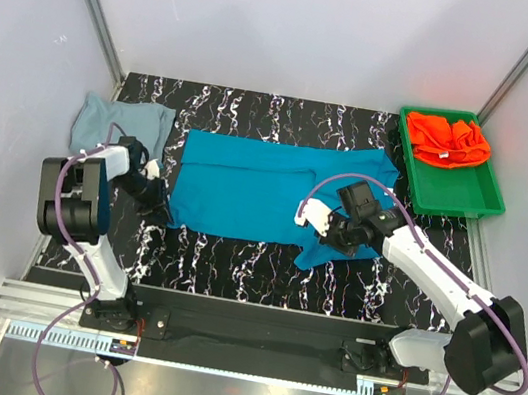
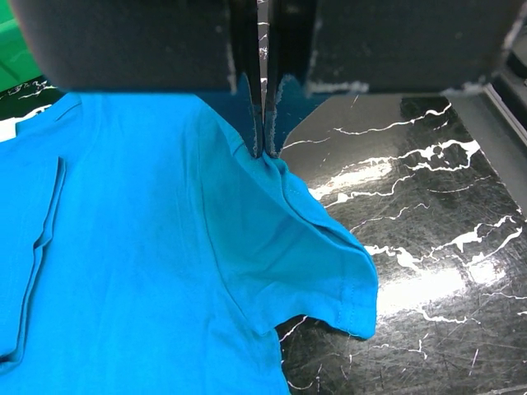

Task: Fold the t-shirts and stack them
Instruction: Fold the tshirt

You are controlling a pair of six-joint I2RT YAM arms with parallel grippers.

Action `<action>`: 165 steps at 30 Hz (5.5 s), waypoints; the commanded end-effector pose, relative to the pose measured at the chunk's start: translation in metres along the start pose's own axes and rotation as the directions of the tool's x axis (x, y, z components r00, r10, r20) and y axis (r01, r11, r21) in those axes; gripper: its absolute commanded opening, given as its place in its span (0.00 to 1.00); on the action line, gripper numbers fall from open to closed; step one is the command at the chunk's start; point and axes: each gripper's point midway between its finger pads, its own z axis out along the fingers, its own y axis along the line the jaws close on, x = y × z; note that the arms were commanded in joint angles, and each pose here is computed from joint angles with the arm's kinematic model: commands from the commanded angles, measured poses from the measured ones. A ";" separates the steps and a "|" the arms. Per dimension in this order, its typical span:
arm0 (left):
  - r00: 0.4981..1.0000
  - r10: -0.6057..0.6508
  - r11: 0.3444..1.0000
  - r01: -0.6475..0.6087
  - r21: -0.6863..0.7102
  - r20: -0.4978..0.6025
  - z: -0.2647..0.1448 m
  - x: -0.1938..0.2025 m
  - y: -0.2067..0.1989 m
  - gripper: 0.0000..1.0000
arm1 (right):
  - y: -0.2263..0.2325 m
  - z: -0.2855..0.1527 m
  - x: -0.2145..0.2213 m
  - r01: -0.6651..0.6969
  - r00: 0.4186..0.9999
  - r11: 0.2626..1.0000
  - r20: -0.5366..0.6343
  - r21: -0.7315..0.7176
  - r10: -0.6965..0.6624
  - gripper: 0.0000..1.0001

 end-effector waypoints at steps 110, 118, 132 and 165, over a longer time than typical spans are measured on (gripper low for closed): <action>0.830 0.542 0.827 -0.555 0.090 0.134 0.000 -0.133 -0.154 0.83 | -0.320 -0.057 0.008 -0.680 0.731 0.517 0.426 0.520 0.533 0.84; 0.824 0.556 0.825 -0.563 0.051 0.106 0.013 -0.137 -0.148 0.83 | -0.245 -0.003 -0.042 -0.741 0.619 0.672 0.393 0.004 0.680 0.83; 0.834 0.549 0.834 -0.551 0.021 0.059 0.022 -0.128 -0.131 0.83 | -0.251 0.083 -0.039 -0.818 0.478 0.536 0.272 -0.207 0.835 0.78; 0.844 0.535 0.844 -0.536 0.024 0.028 0.034 -0.122 -0.132 0.83 | -0.294 0.110 0.035 -0.842 0.539 0.518 0.212 0.150 0.815 0.58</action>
